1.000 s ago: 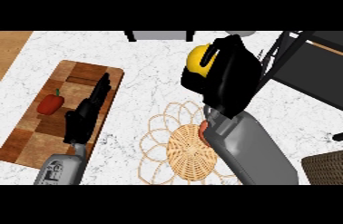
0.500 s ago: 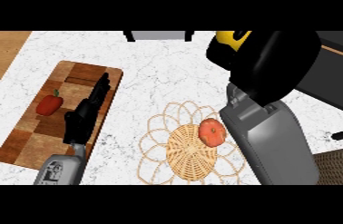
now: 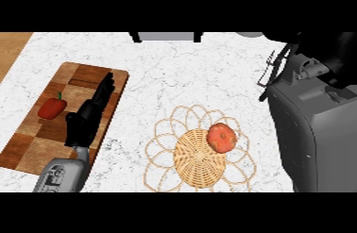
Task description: Pick the lemon from the placemat and place it in the tiered shelf
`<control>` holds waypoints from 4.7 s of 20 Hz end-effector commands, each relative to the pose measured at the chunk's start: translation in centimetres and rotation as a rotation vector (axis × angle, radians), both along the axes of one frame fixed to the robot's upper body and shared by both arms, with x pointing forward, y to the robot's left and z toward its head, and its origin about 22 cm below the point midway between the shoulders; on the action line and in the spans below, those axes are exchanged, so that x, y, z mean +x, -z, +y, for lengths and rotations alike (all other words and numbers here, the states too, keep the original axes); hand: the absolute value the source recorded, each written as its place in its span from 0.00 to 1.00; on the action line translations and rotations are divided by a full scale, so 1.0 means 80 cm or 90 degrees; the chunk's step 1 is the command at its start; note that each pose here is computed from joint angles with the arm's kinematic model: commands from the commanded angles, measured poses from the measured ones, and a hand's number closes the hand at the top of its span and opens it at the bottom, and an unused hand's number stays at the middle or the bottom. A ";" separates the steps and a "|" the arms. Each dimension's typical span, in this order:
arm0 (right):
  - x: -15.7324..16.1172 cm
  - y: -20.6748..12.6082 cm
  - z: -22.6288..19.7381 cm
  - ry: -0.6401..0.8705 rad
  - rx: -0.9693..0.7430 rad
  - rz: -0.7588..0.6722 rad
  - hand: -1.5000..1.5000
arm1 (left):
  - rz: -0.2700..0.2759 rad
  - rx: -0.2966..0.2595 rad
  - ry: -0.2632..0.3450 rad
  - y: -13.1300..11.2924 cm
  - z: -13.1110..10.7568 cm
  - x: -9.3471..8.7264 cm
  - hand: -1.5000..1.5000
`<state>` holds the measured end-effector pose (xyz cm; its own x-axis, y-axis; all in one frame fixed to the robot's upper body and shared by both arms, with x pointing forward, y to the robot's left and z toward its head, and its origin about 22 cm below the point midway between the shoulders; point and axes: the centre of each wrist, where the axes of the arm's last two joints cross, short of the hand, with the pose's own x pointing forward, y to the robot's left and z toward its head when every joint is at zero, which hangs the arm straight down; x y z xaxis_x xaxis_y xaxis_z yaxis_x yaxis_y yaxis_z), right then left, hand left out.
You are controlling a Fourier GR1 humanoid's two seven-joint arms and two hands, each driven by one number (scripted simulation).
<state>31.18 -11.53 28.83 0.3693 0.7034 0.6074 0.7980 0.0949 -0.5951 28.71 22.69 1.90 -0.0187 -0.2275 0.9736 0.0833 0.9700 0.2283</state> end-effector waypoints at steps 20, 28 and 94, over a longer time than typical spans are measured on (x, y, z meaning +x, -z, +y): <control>0.076 -0.007 -0.138 0.147 -0.143 0.076 1.00 | -0.017 -0.003 0.012 -0.007 0.014 -0.006 0.50; 0.079 0.008 -0.160 0.084 -0.018 -0.104 1.00 | 0.000 -0.009 0.015 -0.010 -0.012 0.004 0.50; -0.292 -0.024 -0.288 0.248 0.259 -0.211 0.00 | 0.018 0.003 -0.045 0.028 0.026 -0.031 0.50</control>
<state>11.85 -36.70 31.88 0.2479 0.2939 0.9231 0.9677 -0.1203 -0.2216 26.81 24.59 0.42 0.0184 -0.2271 0.9737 0.0288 0.9736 0.2265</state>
